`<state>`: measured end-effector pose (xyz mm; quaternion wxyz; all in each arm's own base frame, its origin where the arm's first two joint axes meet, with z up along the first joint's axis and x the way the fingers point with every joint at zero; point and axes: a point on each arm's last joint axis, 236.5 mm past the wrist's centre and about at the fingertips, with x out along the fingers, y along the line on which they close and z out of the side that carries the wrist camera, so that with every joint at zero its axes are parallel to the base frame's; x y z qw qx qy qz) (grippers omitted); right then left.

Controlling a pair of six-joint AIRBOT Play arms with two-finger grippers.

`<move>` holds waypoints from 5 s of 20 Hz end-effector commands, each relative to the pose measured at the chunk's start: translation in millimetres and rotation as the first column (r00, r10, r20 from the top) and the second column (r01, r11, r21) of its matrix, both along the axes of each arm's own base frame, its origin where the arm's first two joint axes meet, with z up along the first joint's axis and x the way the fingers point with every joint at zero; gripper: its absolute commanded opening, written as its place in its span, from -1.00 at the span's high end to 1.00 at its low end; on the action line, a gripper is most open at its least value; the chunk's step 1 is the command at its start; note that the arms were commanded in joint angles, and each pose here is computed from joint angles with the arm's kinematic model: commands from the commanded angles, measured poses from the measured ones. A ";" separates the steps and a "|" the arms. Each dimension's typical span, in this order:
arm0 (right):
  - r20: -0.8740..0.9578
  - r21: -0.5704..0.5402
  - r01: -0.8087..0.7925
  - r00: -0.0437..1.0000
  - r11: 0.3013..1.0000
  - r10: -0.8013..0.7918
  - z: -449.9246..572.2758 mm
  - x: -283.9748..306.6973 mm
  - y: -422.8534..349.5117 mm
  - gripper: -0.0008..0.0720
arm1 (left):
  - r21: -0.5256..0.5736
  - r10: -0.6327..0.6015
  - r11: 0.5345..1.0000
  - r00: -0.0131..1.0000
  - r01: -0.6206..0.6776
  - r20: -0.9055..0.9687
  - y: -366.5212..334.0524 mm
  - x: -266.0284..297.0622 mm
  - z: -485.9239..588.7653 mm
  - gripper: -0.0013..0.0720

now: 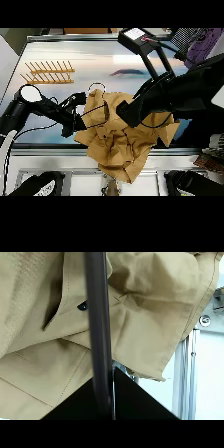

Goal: Fold the clothes and pants, and hang the long-sleeved shirts on hangers.

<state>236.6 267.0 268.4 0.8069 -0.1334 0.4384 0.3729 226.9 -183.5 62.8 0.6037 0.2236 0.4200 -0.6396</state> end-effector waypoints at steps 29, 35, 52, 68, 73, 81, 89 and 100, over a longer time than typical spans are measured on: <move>0.178 0.651 -0.372 0.922 0.662 0.342 -130.4 81.2 -115.5 -0.95 | 0.001 -0.003 1.000 1.000 0.003 -0.005 0.5 -1.3 0.5 0.93; 0.202 0.663 -0.443 0.882 0.604 0.425 -125.6 67.0 -83.1 -0.95 | 0.000 -0.003 1.000 1.000 0.003 -0.004 0.5 -1.1 0.4 0.93; 0.179 0.642 -0.475 0.856 0.601 0.485 -134.6 54.5 -71.1 -0.95 | 0.000 -0.002 1.000 1.000 0.002 -0.003 0.5 -0.9 0.4 0.93; 0.180 0.642 -0.476 0.856 0.602 0.485 -134.7 54.7 -71.3 0.93 | 0.001 -0.001 1.000 1.000 0.001 -0.003 0.6 -0.6 0.4 0.93; 0.180 0.642 -0.476 0.856 0.601 0.485 -134.7 54.6 -71.3 0.94 | 0.004 -0.001 1.000 1.000 0.001 -0.001 1.3 -0.3 -0.2 0.93; 0.238 0.613 -0.526 0.834 0.589 0.497 -134.7 54.6 -71.3 0.95 | 0.036 0.286 0.958 0.955 -0.284 -0.073 3.2 27.0 -1.1 -0.33; 0.239 0.613 -0.526 0.835 0.590 0.496 -134.5 54.7 -71.3 0.95 | 0.056 0.547 0.837 0.828 -0.544 -0.124 46.7 56.6 3.8 -0.34; 0.318 0.622 -0.384 0.920 0.682 0.229 -85.7 97.4 -90.4 0.95 | -0.277 0.935 0.354 0.339 -0.893 0.102 145.3 89.7 125.2 -0.33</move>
